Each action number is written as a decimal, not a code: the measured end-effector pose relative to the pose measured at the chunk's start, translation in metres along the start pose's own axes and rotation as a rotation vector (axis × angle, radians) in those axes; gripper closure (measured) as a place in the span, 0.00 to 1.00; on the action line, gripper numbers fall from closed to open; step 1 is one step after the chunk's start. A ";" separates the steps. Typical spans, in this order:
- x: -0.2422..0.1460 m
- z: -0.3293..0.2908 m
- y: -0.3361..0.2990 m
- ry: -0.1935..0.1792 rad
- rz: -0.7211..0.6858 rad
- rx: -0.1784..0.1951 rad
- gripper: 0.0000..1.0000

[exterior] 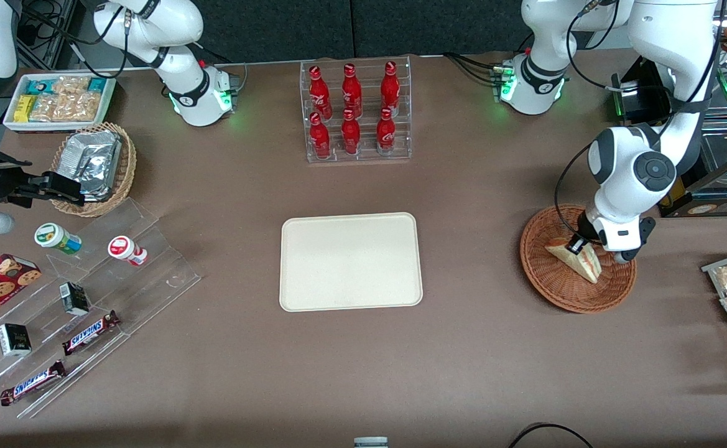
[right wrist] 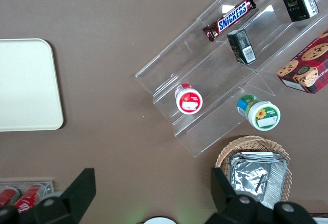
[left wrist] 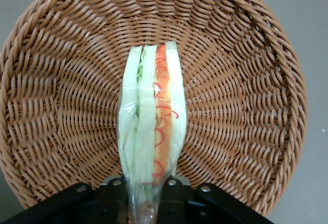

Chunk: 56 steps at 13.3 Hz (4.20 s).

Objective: Place sandwich from basket to tray

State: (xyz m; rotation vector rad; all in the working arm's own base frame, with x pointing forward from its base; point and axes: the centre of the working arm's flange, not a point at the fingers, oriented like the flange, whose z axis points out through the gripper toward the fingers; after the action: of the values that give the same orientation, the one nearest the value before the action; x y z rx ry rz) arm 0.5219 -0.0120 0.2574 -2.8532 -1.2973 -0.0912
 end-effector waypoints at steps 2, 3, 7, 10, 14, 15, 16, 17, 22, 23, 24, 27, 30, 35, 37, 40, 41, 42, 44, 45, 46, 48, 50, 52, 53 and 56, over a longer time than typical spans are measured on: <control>0.002 -0.010 0.004 -0.002 0.009 0.011 0.81; 0.003 -0.021 0.007 -0.005 0.026 0.033 0.81; -0.010 -0.126 0.040 -0.045 0.099 0.132 0.81; -0.046 -0.207 0.079 -0.041 0.197 0.140 0.82; -0.116 -0.263 0.130 -0.068 0.395 0.094 0.82; -0.139 -0.269 0.144 -0.069 0.441 0.078 0.82; -0.162 -0.273 0.157 -0.070 0.488 0.064 0.82; -0.185 -0.275 0.170 -0.076 0.534 0.051 0.82; -0.270 -0.234 0.234 -0.146 0.696 -0.025 0.81; -0.284 -0.222 0.247 -0.154 0.702 -0.041 0.81; -0.299 -0.210 0.259 -0.141 0.700 -0.047 0.81; -0.349 -0.159 0.283 -0.055 0.682 -0.020 0.81; -0.386 -0.112 0.296 -0.043 0.697 -0.029 0.81; -0.413 -0.064 0.297 0.014 0.742 0.008 0.81; -0.413 -0.048 0.300 0.022 0.755 -0.003 0.81; -0.417 -0.024 0.303 0.020 0.775 -0.022 0.81; -0.422 -0.017 0.302 0.017 0.783 -0.019 0.81; -0.428 -0.011 0.301 0.014 0.795 -0.015 0.81; -0.437 -0.004 0.300 0.021 0.815 -0.023 0.80; -0.437 -0.002 0.301 0.023 0.817 -0.033 0.78; -0.436 -0.001 0.302 0.024 0.816 -0.036 0.77; -0.431 -0.004 0.305 0.028 0.806 -0.043 0.59; -0.422 -0.011 0.310 0.036 0.789 -0.055 0.39; -0.414 -0.029 0.316 0.050 0.762 -0.069 0.17; -0.411 -0.047 0.318 0.060 0.733 -0.072 0.05; -0.395 -0.136 0.314 0.076 0.639 -0.054 0.00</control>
State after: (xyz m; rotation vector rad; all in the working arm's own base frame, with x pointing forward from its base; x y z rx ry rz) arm 0.4928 -0.5201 0.3774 -3.1094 -0.3321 -0.2240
